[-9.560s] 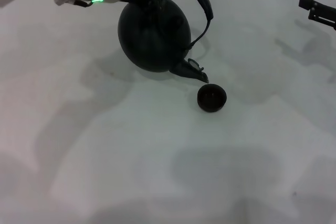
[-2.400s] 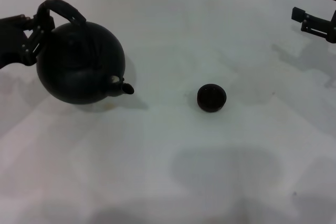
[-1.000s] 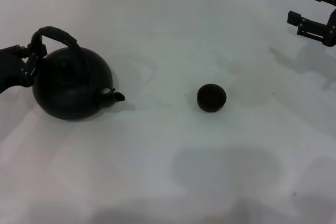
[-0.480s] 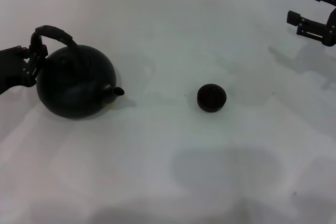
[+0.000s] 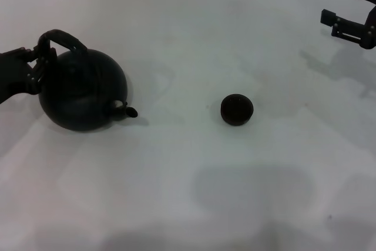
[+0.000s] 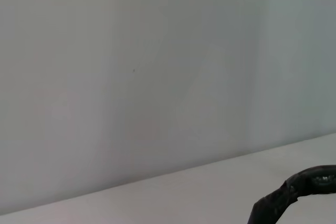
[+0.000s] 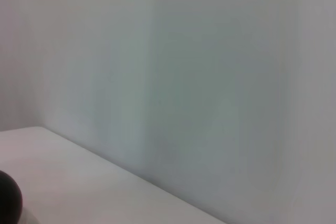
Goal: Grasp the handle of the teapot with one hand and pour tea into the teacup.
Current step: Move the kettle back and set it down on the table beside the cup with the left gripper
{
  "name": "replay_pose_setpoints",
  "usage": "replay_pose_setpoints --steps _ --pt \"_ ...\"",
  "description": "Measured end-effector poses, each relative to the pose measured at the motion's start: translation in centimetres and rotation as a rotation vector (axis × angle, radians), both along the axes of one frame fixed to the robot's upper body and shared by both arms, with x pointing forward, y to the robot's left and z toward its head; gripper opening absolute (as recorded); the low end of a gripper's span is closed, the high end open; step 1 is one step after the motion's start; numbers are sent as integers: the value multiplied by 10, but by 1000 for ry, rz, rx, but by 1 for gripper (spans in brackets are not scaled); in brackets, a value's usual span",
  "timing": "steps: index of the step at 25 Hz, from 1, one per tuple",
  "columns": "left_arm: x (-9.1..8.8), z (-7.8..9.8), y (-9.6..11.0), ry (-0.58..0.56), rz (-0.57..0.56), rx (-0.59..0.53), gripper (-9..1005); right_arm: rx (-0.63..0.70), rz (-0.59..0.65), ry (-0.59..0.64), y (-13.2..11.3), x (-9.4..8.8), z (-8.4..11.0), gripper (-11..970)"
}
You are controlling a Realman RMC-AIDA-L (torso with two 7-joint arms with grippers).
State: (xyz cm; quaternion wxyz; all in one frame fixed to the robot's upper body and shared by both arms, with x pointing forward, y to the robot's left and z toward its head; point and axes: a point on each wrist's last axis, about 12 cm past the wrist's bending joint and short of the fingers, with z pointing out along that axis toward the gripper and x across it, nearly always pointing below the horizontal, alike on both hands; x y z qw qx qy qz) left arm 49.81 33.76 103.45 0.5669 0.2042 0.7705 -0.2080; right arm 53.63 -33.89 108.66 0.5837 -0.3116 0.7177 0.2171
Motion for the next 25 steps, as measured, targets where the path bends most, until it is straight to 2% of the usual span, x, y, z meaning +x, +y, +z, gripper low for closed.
replay_pose_setpoints --steps 13,24,25 --pt "0 0 -1 -16 -4 17 212 -3 -5 -4 0 1 1 826" --pt "-7 1 -1 -55 -26 20 751 -4 -10 -6 -2 2 1 826" --pt "-11 3 0 -72 -27 7 755 -6 -10 -7 -3 2 2 826"
